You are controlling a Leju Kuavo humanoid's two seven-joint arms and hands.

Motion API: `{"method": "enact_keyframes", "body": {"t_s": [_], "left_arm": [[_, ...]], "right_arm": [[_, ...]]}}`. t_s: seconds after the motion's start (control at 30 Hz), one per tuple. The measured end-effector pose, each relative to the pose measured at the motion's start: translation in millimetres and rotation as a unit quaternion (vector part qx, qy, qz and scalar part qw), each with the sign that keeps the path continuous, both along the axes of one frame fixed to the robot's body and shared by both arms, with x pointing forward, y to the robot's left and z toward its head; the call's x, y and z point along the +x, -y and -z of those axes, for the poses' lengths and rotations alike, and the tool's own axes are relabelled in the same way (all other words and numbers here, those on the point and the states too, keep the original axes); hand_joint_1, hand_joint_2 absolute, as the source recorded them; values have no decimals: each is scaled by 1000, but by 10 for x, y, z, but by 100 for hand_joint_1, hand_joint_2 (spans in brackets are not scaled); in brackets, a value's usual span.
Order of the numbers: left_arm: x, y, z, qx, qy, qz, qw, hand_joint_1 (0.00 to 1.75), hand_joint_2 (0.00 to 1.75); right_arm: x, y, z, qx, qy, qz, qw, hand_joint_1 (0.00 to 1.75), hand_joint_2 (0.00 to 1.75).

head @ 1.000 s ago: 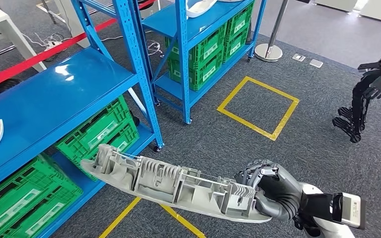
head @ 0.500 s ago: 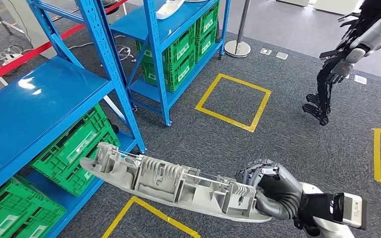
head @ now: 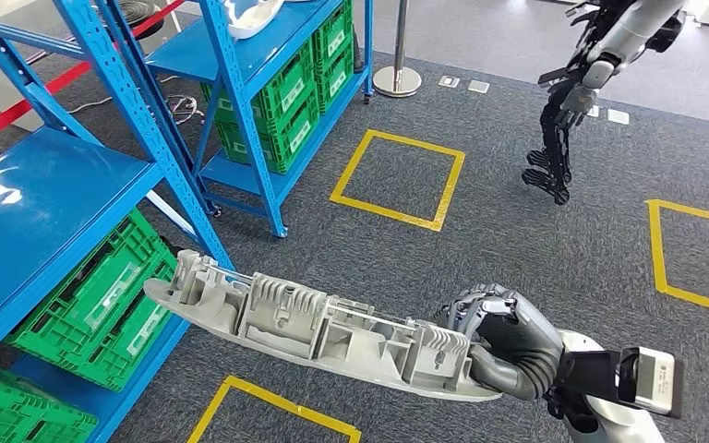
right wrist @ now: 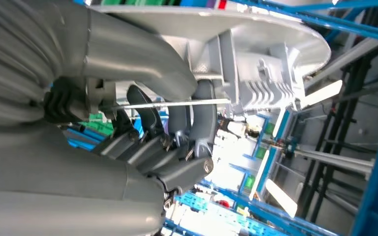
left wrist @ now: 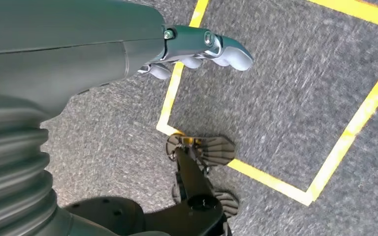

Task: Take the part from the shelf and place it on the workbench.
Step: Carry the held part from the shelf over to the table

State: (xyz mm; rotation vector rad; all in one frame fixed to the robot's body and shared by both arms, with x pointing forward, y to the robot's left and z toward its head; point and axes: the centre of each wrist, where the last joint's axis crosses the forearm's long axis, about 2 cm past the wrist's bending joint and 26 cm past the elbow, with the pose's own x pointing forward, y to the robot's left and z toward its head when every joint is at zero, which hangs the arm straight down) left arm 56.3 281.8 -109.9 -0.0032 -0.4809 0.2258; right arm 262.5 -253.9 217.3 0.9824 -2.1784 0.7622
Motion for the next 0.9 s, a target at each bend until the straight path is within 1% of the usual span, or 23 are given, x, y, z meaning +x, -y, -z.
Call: {"method": "enact_keyframes", "body": {"t_s": [0.27,0.9], "left_arm": [[-31,17,4,-2,-5,1,1000,0,175],[-13,24,1,-4,-7,0,1000,0,175]], "right_arm": [[0,-12,-12,7,1,-5,1000,175,175],[-22,37,30,17,-2,-10,1000,175,175]]}}
